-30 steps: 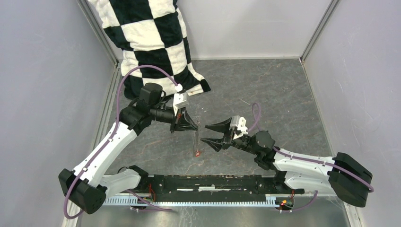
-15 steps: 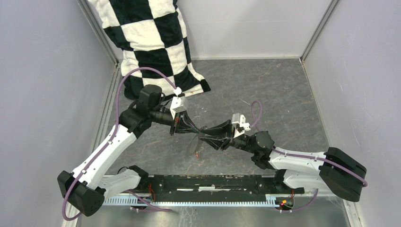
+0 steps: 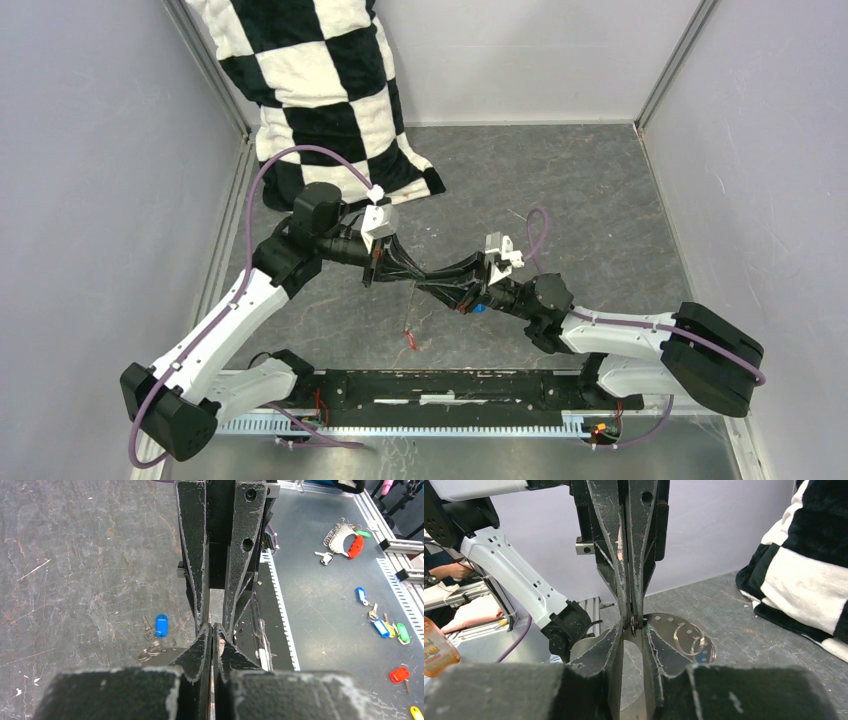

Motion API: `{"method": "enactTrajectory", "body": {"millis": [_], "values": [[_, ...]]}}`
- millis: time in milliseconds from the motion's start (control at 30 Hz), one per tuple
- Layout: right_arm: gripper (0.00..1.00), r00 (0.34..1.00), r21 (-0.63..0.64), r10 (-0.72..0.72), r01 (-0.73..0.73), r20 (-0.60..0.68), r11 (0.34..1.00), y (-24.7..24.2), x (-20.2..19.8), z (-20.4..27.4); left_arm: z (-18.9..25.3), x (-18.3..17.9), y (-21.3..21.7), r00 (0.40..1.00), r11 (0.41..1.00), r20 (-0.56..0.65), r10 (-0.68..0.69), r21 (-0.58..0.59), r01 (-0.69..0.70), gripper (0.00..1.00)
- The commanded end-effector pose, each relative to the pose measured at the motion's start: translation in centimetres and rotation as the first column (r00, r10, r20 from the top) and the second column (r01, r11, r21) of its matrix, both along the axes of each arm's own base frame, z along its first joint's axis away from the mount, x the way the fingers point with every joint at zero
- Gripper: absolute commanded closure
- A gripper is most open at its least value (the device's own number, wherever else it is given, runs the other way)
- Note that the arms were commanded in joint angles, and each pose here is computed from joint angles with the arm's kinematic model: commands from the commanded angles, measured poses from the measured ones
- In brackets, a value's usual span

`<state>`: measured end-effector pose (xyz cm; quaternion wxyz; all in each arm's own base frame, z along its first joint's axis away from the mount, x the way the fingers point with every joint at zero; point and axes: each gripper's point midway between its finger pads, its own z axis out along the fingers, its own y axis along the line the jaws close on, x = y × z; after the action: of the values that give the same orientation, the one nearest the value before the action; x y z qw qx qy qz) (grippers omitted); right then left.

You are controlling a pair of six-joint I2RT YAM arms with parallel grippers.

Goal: Put the keys on the keyring

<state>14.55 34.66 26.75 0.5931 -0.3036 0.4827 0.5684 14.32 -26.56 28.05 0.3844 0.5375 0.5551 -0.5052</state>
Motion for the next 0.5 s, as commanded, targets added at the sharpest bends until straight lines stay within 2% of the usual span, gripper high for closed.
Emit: {"method": "enactTrajectory", "body": {"millis": [0,133,333,467], "values": [[0.81,0.999,0.097,-0.022,0.019,0.029,0.995,-0.2,0.5,3.2,1.5,-0.6,-0.4,1.0,0.999,0.021,-0.011,-0.042,0.012,0.98],[0.99,1.0,0.111,-0.02,0.018,0.022,0.994,-0.4,0.4,3.3,1.6,-0.5,-0.5,1.0,0.999,0.006,-0.005,-0.048,0.005,0.98],[0.99,0.999,0.149,-0.036,0.033,0.017,0.988,-1.4,0.2,3.8,1.9,-0.7,-0.8,0.998,0.998,-0.065,-0.015,-0.056,0.011,0.97],[0.99,0.999,0.197,-0.047,0.049,-0.015,0.979,-2.5,0.3,4.4,1.7,-1.5,-0.9,0.989,0.998,-0.14,-0.052,-0.051,0.045,0.75]]}}
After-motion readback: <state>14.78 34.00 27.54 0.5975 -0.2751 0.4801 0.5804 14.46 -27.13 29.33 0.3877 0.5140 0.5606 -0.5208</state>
